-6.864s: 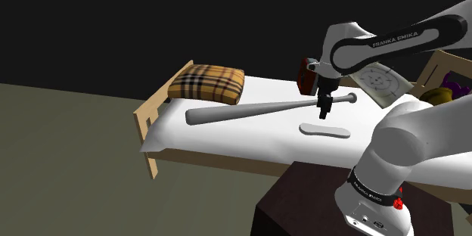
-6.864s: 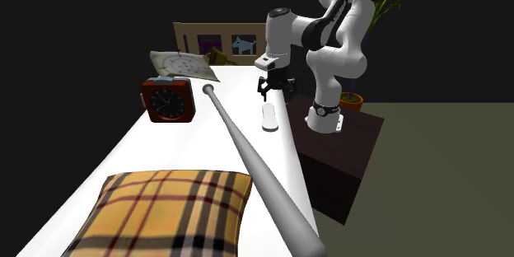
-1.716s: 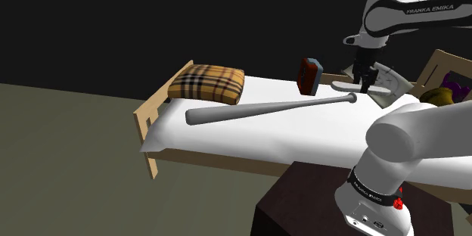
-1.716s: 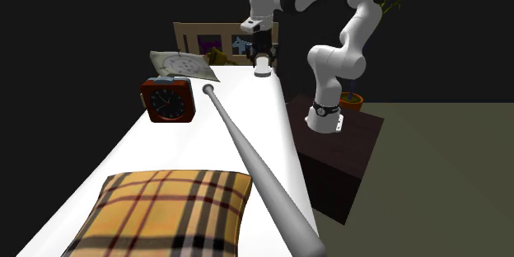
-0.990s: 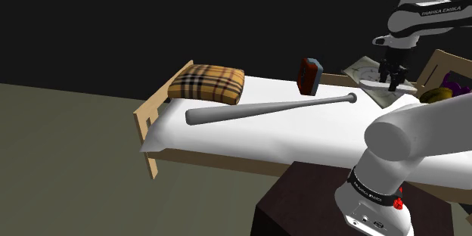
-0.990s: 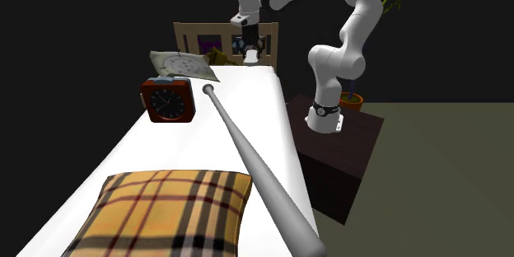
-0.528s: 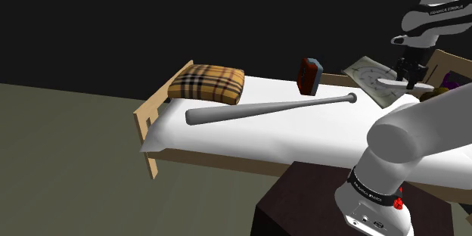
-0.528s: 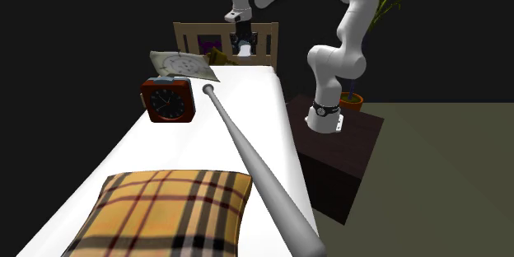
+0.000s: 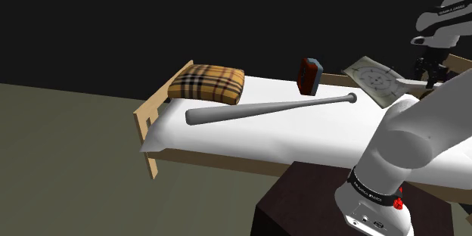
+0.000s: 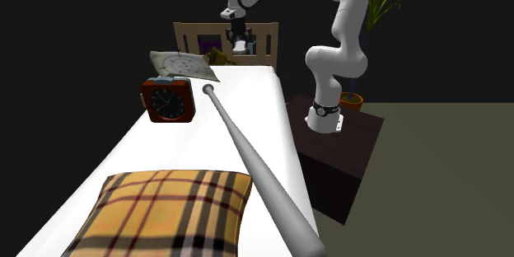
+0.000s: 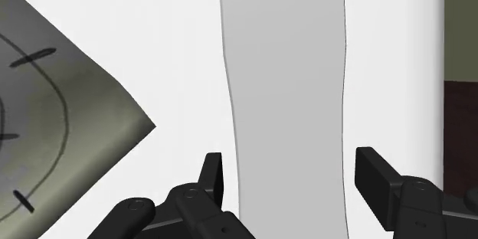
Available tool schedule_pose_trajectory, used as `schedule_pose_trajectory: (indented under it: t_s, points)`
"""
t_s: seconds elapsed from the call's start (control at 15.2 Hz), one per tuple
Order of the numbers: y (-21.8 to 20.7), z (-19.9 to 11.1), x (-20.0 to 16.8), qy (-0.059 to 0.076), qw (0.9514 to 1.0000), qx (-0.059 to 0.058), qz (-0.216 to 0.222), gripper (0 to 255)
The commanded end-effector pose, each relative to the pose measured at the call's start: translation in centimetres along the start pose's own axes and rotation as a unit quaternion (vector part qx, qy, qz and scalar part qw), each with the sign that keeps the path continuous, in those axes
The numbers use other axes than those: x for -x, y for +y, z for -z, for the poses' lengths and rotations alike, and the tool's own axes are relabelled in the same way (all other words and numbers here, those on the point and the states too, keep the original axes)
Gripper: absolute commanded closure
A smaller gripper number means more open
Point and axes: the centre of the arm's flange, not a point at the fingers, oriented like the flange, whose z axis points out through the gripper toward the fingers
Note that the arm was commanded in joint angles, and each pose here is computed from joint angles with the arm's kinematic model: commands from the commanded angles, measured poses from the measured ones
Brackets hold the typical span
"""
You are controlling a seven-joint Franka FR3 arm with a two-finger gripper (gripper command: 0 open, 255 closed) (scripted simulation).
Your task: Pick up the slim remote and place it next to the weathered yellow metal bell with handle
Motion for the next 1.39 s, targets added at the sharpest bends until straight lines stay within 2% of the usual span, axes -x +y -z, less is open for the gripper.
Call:
schedule_pose_trajectory:
  t_s: [0.0,0.46,1.32]
  points:
    - [0.8,-0.3,2.5,-0.001,1.0,0.0,0.001,255]
    - [4.3,-1.4,11.1,-0.001,1.0,0.0,0.001,255]
    - [4.4,-8.2,10.2,-0.001,1.0,0.0,0.001,255]
